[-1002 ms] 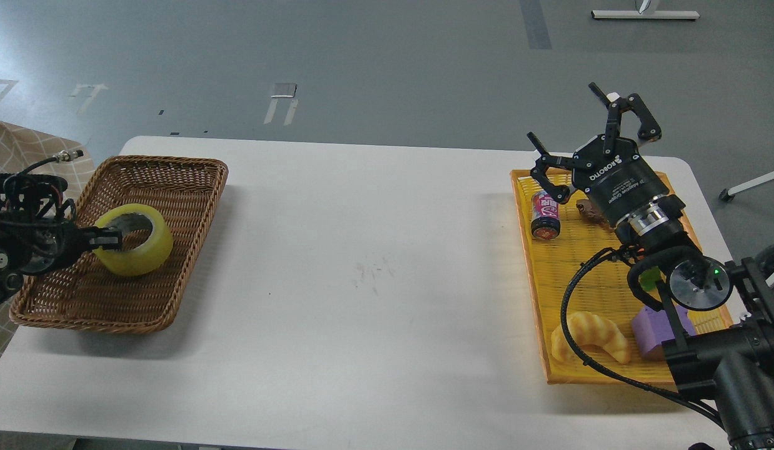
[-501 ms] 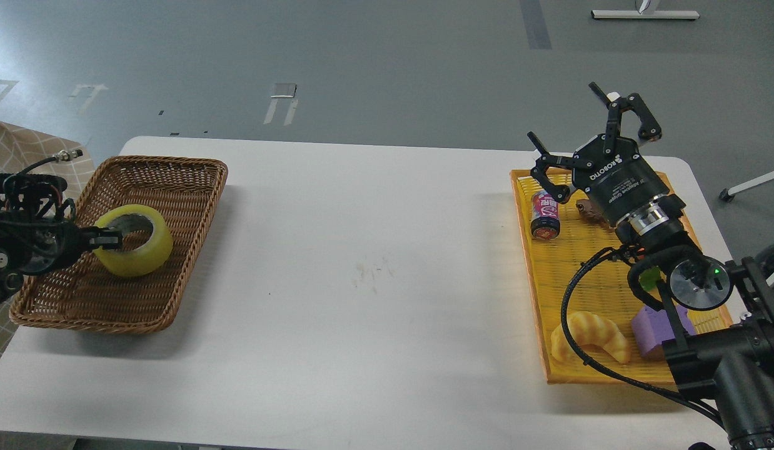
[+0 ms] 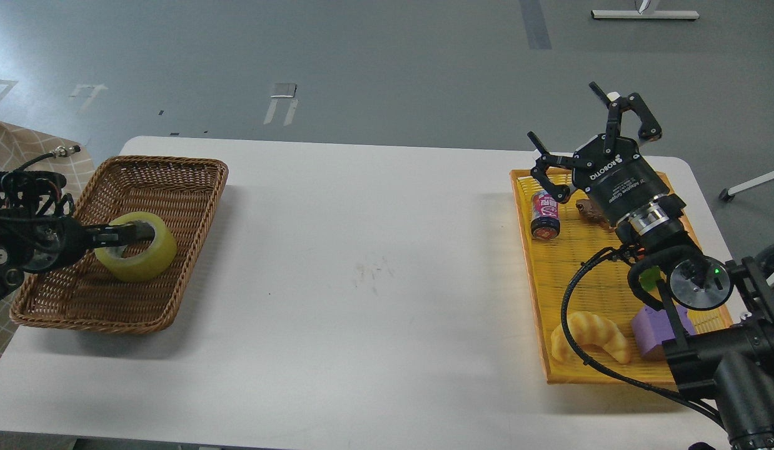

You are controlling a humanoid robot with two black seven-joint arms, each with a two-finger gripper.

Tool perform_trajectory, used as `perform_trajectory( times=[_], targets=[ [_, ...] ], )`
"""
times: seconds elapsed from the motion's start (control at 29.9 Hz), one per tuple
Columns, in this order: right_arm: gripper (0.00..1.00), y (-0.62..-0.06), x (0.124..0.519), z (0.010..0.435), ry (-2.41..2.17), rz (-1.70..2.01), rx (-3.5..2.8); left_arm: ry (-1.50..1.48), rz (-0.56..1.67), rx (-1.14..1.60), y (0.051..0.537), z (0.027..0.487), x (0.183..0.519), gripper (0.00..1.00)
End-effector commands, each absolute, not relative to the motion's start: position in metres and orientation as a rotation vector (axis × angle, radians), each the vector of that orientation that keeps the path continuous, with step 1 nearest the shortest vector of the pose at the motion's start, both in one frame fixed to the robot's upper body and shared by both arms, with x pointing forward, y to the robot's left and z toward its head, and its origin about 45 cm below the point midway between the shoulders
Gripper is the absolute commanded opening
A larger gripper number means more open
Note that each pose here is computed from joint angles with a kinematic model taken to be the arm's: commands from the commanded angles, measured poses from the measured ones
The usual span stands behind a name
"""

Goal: Place and transfer tape with both arms

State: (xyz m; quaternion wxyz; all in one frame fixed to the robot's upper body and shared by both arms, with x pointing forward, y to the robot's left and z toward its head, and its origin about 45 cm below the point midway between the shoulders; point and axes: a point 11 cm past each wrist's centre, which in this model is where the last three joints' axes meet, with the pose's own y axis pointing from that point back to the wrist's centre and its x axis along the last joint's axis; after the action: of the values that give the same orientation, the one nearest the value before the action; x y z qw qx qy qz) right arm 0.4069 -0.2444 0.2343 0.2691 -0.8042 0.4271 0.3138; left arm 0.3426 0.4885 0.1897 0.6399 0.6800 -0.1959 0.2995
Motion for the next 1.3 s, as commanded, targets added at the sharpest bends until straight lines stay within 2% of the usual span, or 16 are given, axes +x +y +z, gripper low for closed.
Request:
perform_trajectory(
  times=[0.0, 0.17, 0.3, 0.4, 0.53, 0.7, 0.97, 1.07, 1.27],
  targets=[
    [1.0, -0.245, 0.407, 0.234, 1.153, 0.847, -2.168, -0.465, 0.719, 1.522, 0.486, 0.202, 0.352, 0.77],
    [1.0, -0.245, 0.408, 0.236, 1.151, 0.841, -2.169, -0.507, 0.852, 1.387, 0.475, 0.251, 0.384, 0.78],
    [1.0, -0.243, 0.41, 0.242, 1.141, 0.827, -2.174, -0.489, 0.944, 1.075, 0.441, 0.298, 0.412, 0.81],
    [1.0, -0.243, 0.413, 0.247, 1.134, 0.813, -2.179, -0.403, 1.007, 0.815, 0.421, 0.319, 0.421, 0.9],
    [1.0, -0.24, 0.417, 0.255, 1.12, 0.793, -2.188, -0.269, 1.032, 0.572, 0.393, 0.322, 0.429, 0.97],
    [1.0, -0.24, 0.422, 0.266, 1.108, 0.762, -2.197, -0.095, 1.052, 0.246, 0.357, 0.334, 0.443, 0.98],
    [1.0, -0.24, 0.438, 0.278, 1.114, 0.744, -2.202, -0.015, 1.001, -0.095, 0.315, 0.355, 0.452, 0.98],
    [1.0, -0.24, 0.44, 0.281, 1.112, 0.741, -2.203, 0.052, 0.897, -0.137, 0.295, 0.334, 0.443, 0.98],
    [1.0, -0.241, 0.446, 0.281, 1.126, 0.744, -2.202, 0.174, 0.926, -0.319, 0.291, 0.319, 0.439, 0.98]
  ],
)
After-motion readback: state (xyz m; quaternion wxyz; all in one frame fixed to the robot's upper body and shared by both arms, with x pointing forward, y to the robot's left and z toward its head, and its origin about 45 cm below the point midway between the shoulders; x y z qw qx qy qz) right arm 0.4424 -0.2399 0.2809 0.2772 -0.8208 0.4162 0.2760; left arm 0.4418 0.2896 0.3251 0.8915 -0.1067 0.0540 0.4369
